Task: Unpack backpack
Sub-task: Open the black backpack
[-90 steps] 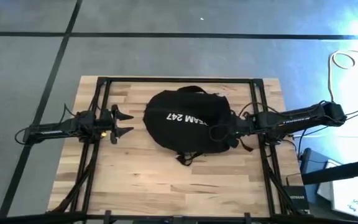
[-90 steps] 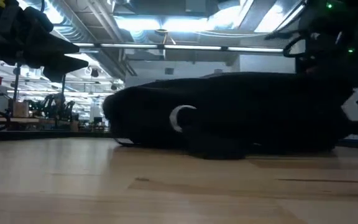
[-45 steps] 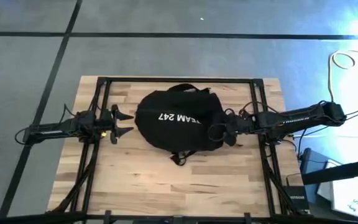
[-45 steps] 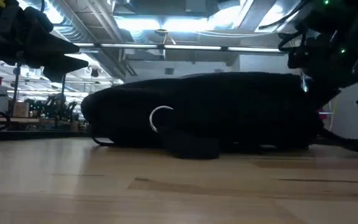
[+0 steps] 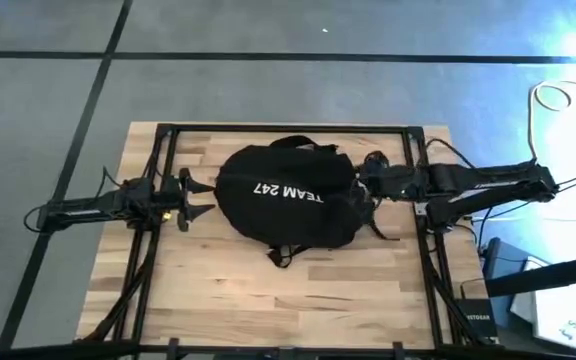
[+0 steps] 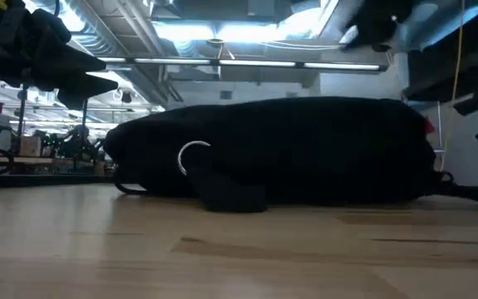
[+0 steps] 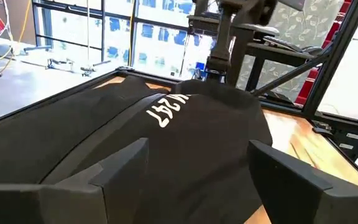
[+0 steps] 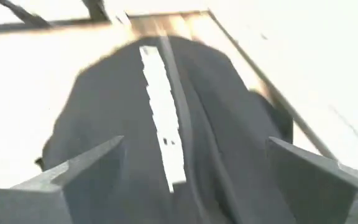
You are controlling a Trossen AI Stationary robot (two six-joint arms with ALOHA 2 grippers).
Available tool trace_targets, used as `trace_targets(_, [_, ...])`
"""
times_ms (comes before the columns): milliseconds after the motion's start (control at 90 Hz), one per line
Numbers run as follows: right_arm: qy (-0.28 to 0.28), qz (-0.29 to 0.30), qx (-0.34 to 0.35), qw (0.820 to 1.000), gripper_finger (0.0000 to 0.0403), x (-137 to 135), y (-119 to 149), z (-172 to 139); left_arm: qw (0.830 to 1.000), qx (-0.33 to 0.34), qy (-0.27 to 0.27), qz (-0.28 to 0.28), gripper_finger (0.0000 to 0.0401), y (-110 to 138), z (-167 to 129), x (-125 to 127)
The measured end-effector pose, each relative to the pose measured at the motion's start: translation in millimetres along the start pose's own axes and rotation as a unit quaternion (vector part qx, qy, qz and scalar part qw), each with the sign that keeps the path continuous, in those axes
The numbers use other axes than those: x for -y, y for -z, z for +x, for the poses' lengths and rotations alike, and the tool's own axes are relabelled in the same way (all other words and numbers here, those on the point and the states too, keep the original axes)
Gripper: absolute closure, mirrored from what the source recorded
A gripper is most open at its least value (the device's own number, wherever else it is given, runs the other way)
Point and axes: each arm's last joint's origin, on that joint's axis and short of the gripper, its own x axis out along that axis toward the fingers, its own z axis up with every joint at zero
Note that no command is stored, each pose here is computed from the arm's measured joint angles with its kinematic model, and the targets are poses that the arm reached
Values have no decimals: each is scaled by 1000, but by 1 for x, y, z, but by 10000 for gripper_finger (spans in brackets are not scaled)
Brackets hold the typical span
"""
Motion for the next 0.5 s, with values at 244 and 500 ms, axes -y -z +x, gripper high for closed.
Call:
trace_targets(244, [-26, -74, 161, 984, 51, -19, -13, 72, 1000, 0, 0, 0, 143, 0, 0, 0])
trace_targets(500, [-12, -71, 96, 993, 85, -10, 15, 151, 1000, 0, 0, 0, 143, 0, 0, 0])
